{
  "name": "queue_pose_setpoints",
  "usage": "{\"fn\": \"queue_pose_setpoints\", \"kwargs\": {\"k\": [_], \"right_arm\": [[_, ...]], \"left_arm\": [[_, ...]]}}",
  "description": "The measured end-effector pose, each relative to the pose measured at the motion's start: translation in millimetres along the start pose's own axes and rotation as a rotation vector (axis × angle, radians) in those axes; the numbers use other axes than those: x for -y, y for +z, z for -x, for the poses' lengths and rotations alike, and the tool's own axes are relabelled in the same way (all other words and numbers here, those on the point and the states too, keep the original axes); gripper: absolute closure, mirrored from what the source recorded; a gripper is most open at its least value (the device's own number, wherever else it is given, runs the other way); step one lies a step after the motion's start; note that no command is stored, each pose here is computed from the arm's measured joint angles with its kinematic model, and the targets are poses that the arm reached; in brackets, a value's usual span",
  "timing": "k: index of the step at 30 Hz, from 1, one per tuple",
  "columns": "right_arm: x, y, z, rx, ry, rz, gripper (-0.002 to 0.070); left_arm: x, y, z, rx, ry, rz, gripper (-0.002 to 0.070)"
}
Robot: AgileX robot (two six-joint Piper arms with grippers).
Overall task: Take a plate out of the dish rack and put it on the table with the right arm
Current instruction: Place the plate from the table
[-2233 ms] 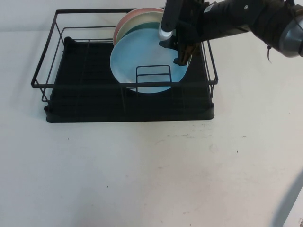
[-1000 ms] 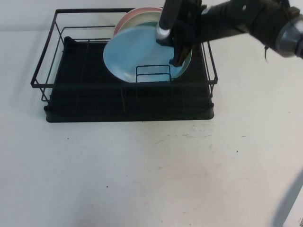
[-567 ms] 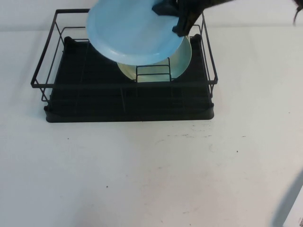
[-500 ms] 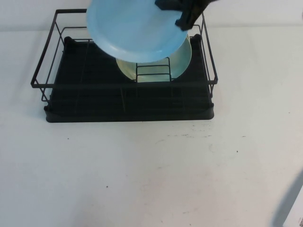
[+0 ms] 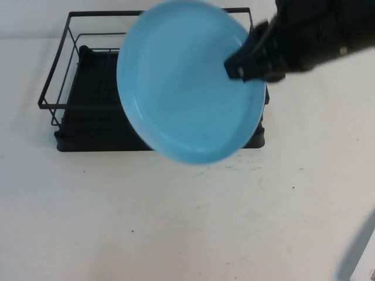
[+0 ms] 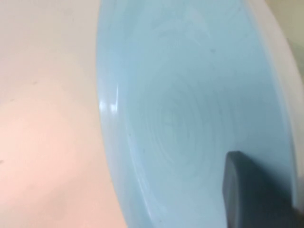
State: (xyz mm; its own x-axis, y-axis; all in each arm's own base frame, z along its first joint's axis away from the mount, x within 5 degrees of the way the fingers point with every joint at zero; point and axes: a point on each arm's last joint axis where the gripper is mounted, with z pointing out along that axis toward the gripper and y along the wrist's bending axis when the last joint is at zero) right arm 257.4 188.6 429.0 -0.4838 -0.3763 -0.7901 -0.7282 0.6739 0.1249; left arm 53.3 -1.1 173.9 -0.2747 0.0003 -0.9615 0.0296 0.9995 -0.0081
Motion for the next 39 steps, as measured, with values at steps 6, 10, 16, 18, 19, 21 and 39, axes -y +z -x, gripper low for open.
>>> {"fn": "queue_pose_setpoints", "kwargs": {"k": [6, 10, 16, 18, 19, 21, 39], "right_arm": [[-19.4, 26.1, -83.1, -0.062, 0.298, 0.005, 0.0594], [-19.9, 46.9, -117.2, -0.089, 0.459, 0.005, 0.0594], [-11.6, 79.5, -133.8, -0.093, 0.640, -0.028, 0.0594], [-7.1, 96.2, -138.3, -0.102, 0.678, -0.045, 0.0594], [-5.1, 104.7, -141.3, -0.111, 0.700, -0.052, 0.0594], [-1.7, 120.4, -148.7, -0.138, 0.740, -0.066, 0.0594], [10.2, 158.1, -164.7, -0.128, 0.863, -0.121, 0.0594]], "left_arm": [[0.0, 0.0, 0.0, 0.000, 0.000, 0.000, 0.0679], [0.0, 0.0, 0.0, 0.000, 0.000, 0.000, 0.0679], [0.0, 0.0, 0.0, 0.000, 0.000, 0.000, 0.0679], [0.0, 0.0, 0.0, 0.000, 0.000, 0.000, 0.0679], [0.0, 0.0, 0.0, 0.000, 0.000, 0.000, 0.0679], [0.0, 0.0, 0.0, 0.000, 0.000, 0.000, 0.0679], [0.0, 0.0, 0.0, 0.000, 0.000, 0.000, 0.0679]]}}
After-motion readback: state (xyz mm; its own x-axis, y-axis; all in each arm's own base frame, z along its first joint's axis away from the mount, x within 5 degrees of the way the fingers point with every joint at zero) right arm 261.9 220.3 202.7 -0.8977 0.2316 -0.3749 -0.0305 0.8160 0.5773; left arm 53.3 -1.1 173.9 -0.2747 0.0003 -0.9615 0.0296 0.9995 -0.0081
